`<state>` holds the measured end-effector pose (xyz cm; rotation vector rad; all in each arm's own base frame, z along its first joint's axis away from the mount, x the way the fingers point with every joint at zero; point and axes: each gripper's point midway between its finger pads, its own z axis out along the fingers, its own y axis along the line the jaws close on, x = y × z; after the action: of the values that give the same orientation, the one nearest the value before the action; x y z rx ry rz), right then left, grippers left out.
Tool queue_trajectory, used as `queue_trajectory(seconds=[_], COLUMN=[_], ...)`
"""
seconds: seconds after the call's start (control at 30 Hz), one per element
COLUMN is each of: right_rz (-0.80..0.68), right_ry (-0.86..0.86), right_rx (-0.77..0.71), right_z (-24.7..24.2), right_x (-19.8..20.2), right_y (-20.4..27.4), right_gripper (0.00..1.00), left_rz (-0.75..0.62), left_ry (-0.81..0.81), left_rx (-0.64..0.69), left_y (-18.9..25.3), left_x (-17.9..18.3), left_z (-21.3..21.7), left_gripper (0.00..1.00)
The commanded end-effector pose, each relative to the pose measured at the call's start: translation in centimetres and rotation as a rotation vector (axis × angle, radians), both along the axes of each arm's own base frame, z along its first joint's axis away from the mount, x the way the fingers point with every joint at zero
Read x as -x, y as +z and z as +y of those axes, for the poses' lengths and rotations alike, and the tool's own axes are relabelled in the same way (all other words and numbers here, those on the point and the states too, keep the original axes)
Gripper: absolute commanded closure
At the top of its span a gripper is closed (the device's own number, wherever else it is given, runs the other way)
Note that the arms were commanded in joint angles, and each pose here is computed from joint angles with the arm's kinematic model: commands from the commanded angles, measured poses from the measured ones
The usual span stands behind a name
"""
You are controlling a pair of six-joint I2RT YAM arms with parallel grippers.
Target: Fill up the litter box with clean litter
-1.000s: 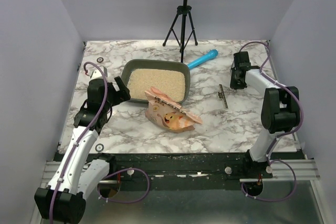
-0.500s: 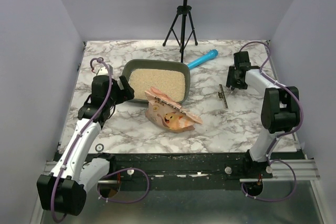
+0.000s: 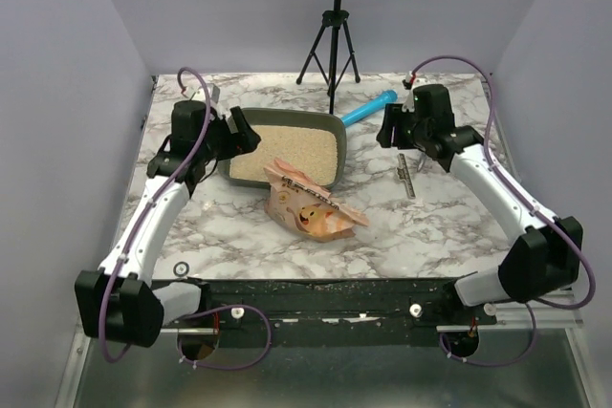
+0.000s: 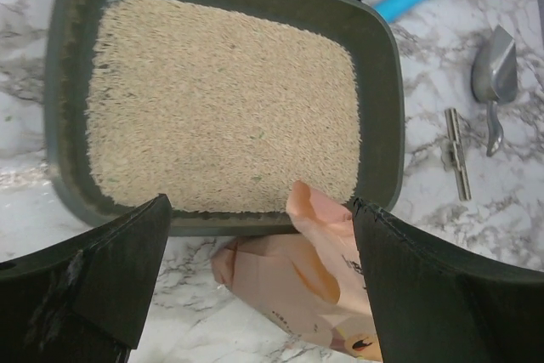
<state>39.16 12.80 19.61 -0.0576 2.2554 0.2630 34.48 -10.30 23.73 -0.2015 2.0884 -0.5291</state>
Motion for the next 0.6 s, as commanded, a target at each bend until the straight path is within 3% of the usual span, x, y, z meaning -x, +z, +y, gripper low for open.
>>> queue_trajectory(seconds=[0.0, 0.2, 0.57], right_rz=[-0.008, -0.023, -0.003], right_ry=[0.141, 0.249, 0.282], right_rx=[-0.101, -0.127, -0.114], right_z=[3.8, 6.3, 6.6], right_x=[3.5, 6.9, 9.4], right_y=[1.4, 2.3, -0.8], right_gripper=[0.34, 0.32, 0.32], left_rz=[0.028, 0.120, 0.306], left_ry=[-0.255, -0.454, -0.571], left_rx=[0.098, 0.224, 0.222], left_y=[0.1, -0.9, -4.8], left_x=[-0.7, -1.1, 1.8], left_z=[-4.3, -7.9, -10.0], left_gripper=[0.05, 0.06, 0.09])
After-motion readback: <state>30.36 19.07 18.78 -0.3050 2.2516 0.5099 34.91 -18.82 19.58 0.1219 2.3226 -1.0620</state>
